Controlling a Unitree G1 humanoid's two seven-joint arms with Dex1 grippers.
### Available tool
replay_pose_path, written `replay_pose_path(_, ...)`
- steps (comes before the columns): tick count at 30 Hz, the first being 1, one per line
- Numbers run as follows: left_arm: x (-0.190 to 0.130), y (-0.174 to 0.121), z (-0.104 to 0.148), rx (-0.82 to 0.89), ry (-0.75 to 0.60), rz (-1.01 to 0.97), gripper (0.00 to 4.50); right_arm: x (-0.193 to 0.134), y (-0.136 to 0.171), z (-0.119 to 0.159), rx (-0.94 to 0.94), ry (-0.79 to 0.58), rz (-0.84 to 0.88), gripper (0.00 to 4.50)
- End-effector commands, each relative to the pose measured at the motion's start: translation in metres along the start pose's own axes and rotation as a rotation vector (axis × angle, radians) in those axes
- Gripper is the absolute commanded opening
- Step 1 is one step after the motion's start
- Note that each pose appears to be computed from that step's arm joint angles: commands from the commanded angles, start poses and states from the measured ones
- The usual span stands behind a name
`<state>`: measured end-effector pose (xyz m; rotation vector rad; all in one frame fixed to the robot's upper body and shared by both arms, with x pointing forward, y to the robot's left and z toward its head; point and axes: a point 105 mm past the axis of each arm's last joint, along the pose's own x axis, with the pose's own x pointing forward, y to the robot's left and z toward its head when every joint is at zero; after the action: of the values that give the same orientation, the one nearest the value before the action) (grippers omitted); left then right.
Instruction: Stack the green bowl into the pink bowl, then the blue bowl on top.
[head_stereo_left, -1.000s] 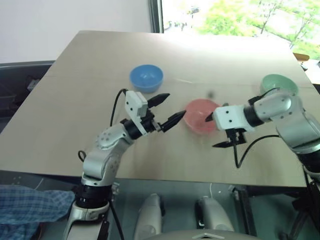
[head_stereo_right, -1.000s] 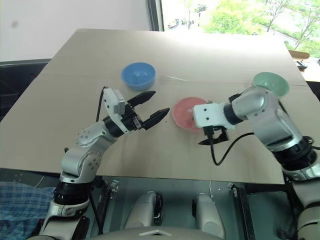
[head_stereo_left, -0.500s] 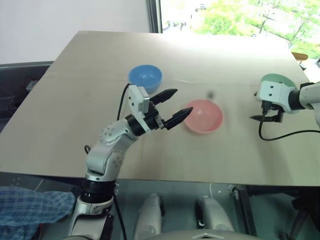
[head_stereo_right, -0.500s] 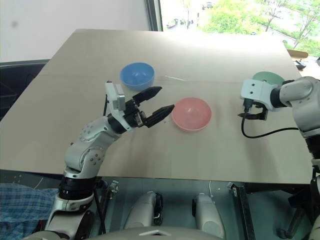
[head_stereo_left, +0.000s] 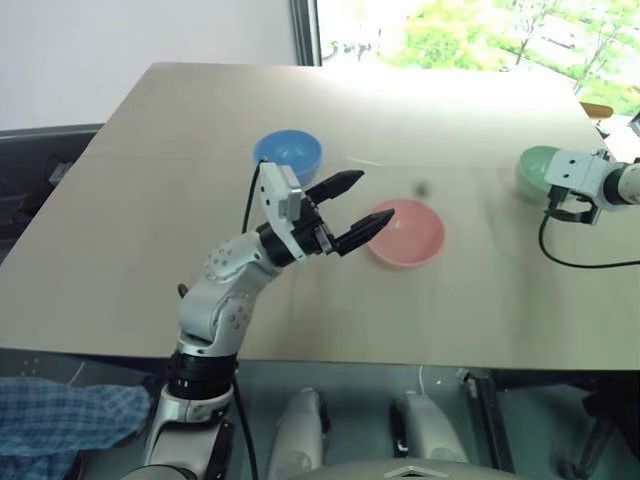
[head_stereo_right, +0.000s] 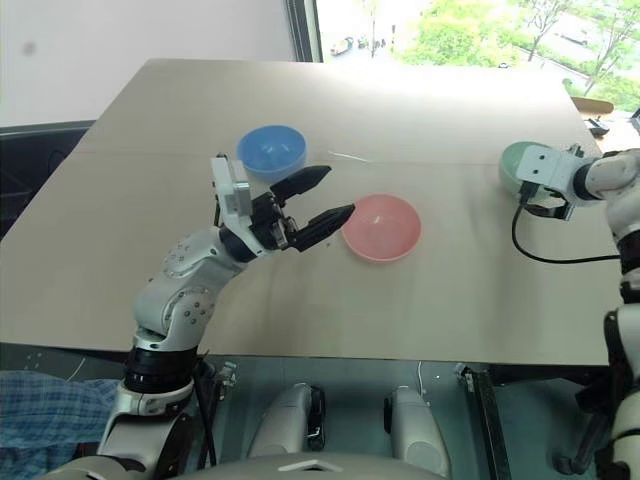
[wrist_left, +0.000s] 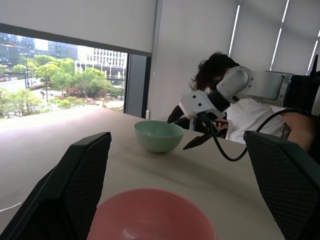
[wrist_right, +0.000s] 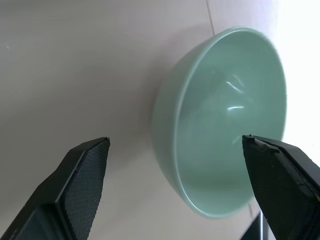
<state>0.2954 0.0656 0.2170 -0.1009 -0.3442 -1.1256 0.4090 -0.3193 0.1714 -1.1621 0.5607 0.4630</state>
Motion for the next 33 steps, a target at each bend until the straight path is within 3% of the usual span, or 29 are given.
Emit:
replay_pose_path(1, 0.001, -0.004, 0.007, 0.025, -0.024, -0.014, 4.50, -0.003, -0.013, 0.002, -0.027, 0.004, -0.047, 4.46)
replay_pose_path(3, -0.002, -0.003, 0.006, 0.026, -0.018, -0.005, 4.50, 0.001, -0.012, 0.008, -0.003, -0.016, -0.040, 4.46)
replay_pose_path(6, -0.003, -0.004, 0.004, 0.026, -0.013, 0.002, 4.50, 0.005, -0.011, 0.011, -0.010, -0.018, -0.033, 3.76)
replay_pose_path(15, -0.006, -0.005, 0.003, 0.029, -0.009, 0.019, 4.50, 0.008, -0.011, 0.020, -0.031, -0.038, -0.031, 0.18)
replay_pose_path(23, -0.009, -0.005, 0.000, 0.029, 0.001, 0.023, 4.50, -0.001, -0.018, 0.034, -0.076, -0.098, -0.026, 0.04)
replay_pose_path(28, -0.010, -0.006, -0.002, 0.031, 0.010, 0.019, 4.50, -0.027, -0.025, 0.083, -0.134, -0.287, 0.027, 0.04)
replay_pose_path(33, -0.013, -0.006, -0.008, 0.030, 0.038, 0.006, 4.50, -0.065, 0.012, 0.141, -0.216, -0.465, 0.172, 0.04)
